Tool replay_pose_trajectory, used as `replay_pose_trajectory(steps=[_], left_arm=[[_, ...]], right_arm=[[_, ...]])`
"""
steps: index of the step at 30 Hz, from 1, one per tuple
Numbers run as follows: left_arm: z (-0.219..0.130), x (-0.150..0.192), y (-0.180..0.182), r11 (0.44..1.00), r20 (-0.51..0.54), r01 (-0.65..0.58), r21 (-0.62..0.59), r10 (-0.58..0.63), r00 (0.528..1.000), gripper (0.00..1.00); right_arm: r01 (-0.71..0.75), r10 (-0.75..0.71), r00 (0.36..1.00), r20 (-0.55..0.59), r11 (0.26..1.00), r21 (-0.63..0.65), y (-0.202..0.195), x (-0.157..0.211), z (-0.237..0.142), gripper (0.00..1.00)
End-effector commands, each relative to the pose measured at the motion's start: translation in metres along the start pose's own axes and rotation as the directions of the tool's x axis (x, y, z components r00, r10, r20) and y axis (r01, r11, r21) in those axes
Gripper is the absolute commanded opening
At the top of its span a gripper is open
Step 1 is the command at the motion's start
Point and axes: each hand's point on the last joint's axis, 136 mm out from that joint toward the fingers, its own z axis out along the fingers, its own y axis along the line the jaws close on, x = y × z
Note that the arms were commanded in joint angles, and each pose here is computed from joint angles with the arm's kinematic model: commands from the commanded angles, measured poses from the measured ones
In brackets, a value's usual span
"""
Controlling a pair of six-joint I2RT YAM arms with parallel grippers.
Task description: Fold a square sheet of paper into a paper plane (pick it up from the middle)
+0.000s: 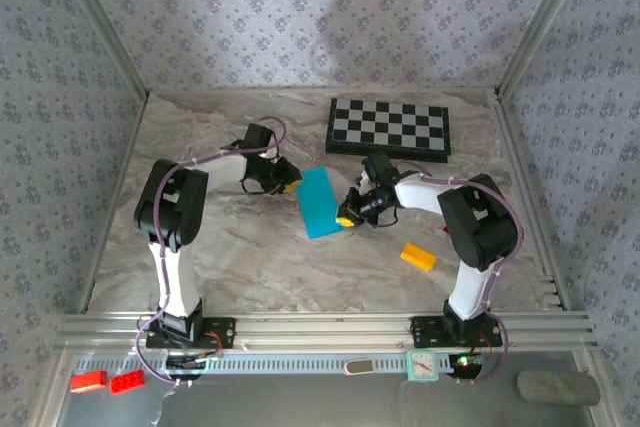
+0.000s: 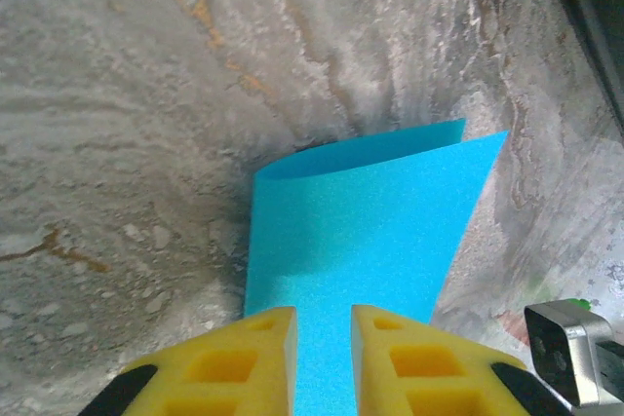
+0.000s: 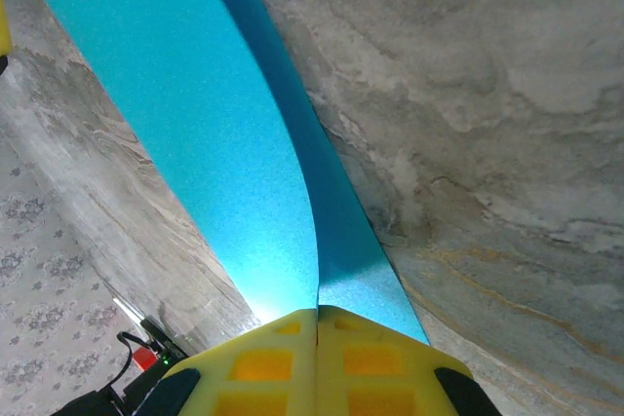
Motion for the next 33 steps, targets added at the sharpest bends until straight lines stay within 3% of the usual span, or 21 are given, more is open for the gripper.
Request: replay_pose_trajectory(steps=[1,22,33], left_arm=[[0.007,0.001,-0.001,1.0,-0.028,-0.025,-0.005,0.025,0.999,0.2],[0.023,0.015,0.026,0.995,-0.103,-0.024,-0.094,0.014,0.995,0.17],[0.023,0.017,0.026,0.995,-0.108,-0.03,-0.096,0.02,0.994,0.17]], right_arm=[[0.037,-0.036,0.999,0.011,0.999,-0.013,0.016,-0.002,-0.01,0.0],[0.106,-0.105,0.994,0.031,0.993,-0.049,0.068,-0.026,0.017,0.0],[0.086,-0.086,0.996,0.016,0.996,-0.002,0.057,-0.027,0.032,0.0]])
